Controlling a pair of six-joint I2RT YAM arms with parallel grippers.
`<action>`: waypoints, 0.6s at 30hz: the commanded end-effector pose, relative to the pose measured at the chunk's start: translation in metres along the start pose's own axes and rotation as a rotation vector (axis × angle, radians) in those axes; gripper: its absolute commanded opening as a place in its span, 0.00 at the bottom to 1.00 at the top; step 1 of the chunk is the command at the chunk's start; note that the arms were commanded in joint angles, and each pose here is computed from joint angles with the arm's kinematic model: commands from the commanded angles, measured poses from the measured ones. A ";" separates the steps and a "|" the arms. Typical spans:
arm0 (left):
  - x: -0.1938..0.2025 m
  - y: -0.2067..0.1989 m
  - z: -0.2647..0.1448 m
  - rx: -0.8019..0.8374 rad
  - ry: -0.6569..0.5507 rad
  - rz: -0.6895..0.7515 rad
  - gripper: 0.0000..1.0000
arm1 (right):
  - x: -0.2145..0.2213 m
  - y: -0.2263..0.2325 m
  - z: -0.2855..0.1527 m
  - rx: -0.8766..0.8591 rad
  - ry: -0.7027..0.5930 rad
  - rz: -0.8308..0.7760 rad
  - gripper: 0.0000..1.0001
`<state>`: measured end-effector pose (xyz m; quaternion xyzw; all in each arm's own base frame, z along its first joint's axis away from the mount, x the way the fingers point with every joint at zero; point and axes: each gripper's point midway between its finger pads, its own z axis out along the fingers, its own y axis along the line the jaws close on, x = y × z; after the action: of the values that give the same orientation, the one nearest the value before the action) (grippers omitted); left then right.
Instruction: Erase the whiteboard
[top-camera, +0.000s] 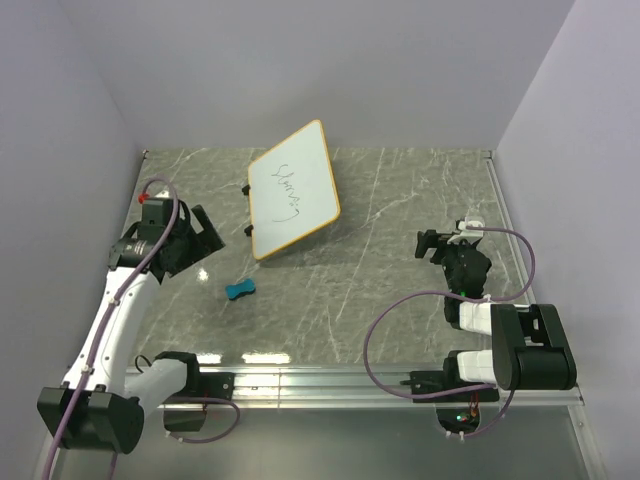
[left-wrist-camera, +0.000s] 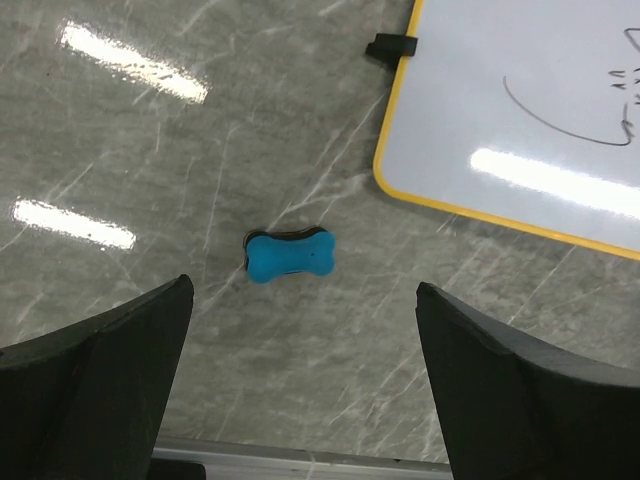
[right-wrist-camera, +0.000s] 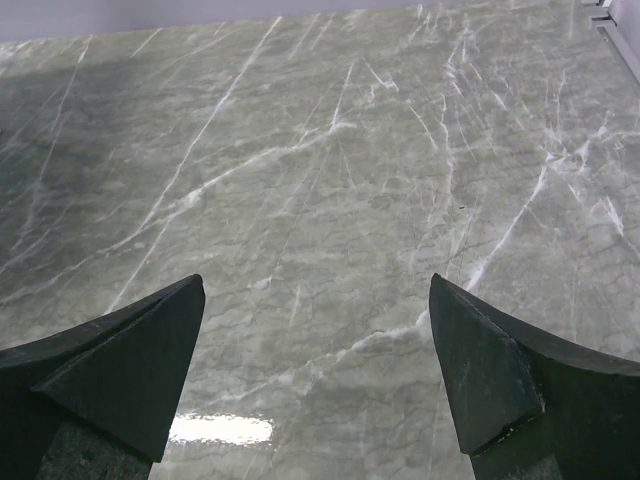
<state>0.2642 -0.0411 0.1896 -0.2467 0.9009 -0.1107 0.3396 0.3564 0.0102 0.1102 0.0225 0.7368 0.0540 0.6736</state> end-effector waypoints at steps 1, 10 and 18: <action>0.004 0.004 0.001 -0.016 0.015 0.018 0.99 | -0.031 0.002 0.006 -0.001 -0.101 -0.018 1.00; 0.028 0.007 0.015 -0.041 0.115 0.032 0.99 | -0.030 0.002 0.007 0.000 -0.098 -0.019 1.00; 0.007 -0.015 0.019 -0.019 0.106 0.057 0.97 | -0.067 -0.032 0.030 0.300 0.215 0.129 1.00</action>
<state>0.2599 -0.0520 0.1512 -0.2329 0.9330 -0.0885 0.2597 0.3819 -0.0094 0.1334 0.0899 0.7718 0.0216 0.6291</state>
